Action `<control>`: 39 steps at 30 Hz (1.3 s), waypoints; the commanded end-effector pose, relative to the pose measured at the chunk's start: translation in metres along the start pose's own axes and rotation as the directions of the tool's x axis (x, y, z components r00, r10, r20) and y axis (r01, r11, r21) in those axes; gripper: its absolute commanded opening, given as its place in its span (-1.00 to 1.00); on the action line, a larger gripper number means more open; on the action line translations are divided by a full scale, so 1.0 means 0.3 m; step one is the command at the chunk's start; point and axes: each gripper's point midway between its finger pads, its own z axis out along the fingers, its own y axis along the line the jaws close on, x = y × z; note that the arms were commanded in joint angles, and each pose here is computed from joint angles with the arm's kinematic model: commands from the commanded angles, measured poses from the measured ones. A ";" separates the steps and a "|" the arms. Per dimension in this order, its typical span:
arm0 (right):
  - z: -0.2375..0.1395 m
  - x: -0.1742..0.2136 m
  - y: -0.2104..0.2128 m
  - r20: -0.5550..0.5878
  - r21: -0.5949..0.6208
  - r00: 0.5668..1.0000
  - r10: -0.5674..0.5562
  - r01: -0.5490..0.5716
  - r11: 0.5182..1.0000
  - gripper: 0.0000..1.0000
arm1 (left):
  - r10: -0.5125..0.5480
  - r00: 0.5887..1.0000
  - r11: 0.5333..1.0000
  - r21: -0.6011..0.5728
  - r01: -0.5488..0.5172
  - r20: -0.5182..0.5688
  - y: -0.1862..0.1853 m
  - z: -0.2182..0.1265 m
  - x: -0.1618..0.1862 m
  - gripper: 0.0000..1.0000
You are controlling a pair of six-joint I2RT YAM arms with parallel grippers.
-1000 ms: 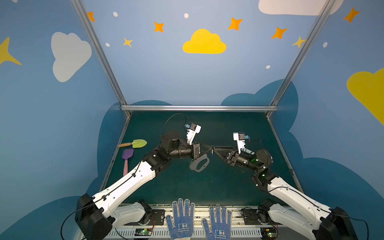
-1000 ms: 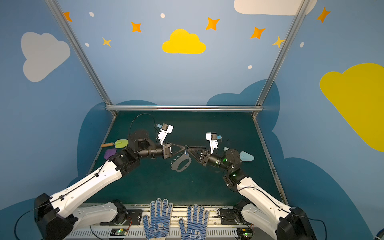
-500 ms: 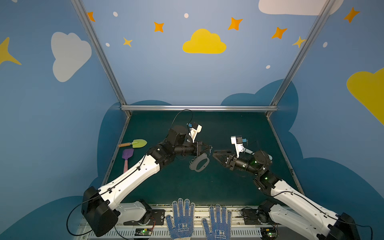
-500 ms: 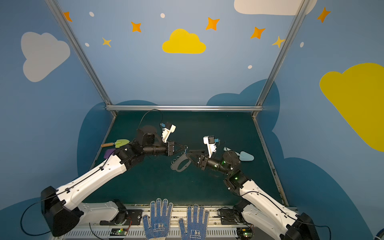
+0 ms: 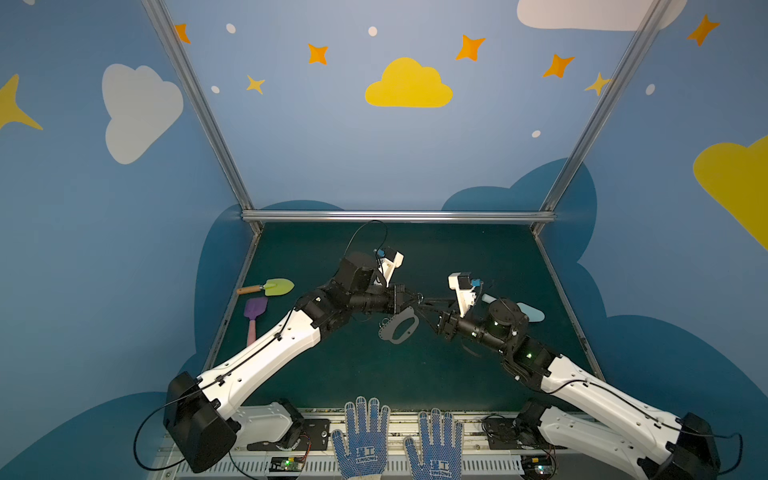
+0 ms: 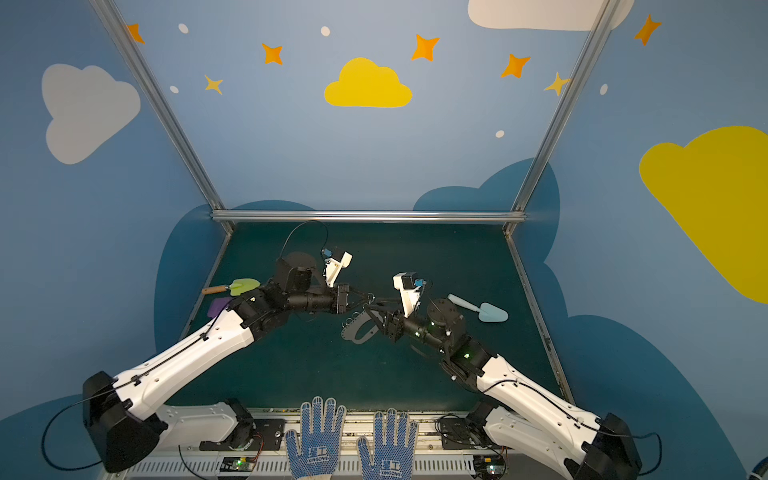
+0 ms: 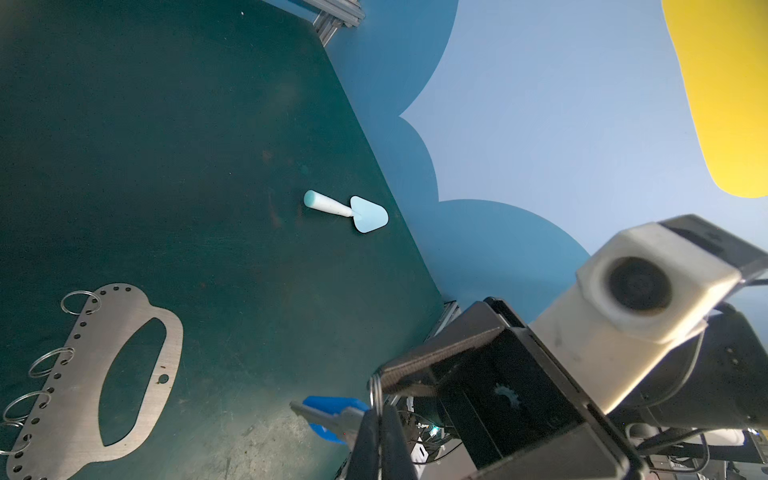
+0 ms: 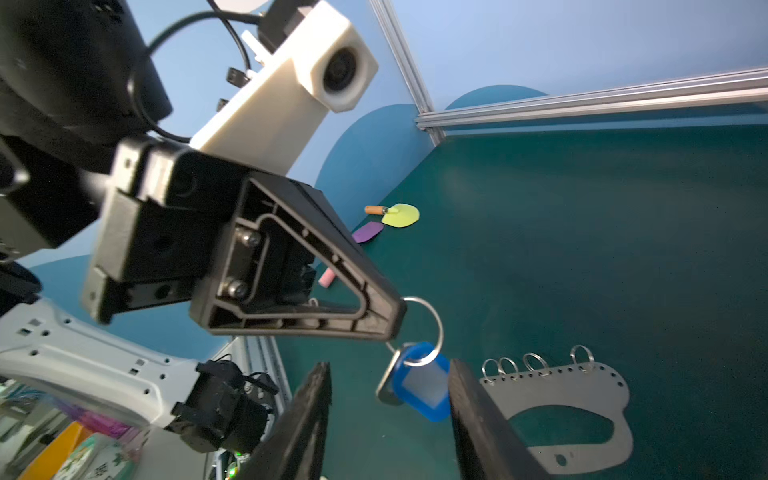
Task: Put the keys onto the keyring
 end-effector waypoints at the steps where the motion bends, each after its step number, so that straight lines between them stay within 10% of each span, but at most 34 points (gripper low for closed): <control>1: 0.014 0.007 -0.016 -0.031 0.066 0.997 -0.065 0.067 0.996 -0.03 | 0.024 0.999 0.999 0.024 -0.025 0.021 -0.042 -0.020 -0.023 -0.91; 14: -0.001 -0.043 -0.069 0.037 0.198 0.997 -0.064 0.055 0.979 -0.65 | 0.029 1.000 0.998 0.060 -0.030 0.012 -0.059 -0.027 -0.009 -0.91; 28: -0.034 -0.034 -0.092 0.089 0.139 0.990 0.109 -0.121 0.983 -0.19 | 0.019 1.000 1.000 0.023 -0.019 0.009 -0.036 -0.023 -0.006 -0.91; 39: -0.113 -0.023 -0.064 0.149 0.010 0.946 0.288 -0.293 0.956 -0.57 | -0.063 0.997 0.992 -0.115 0.056 -0.053 0.047 0.015 0.005 -0.91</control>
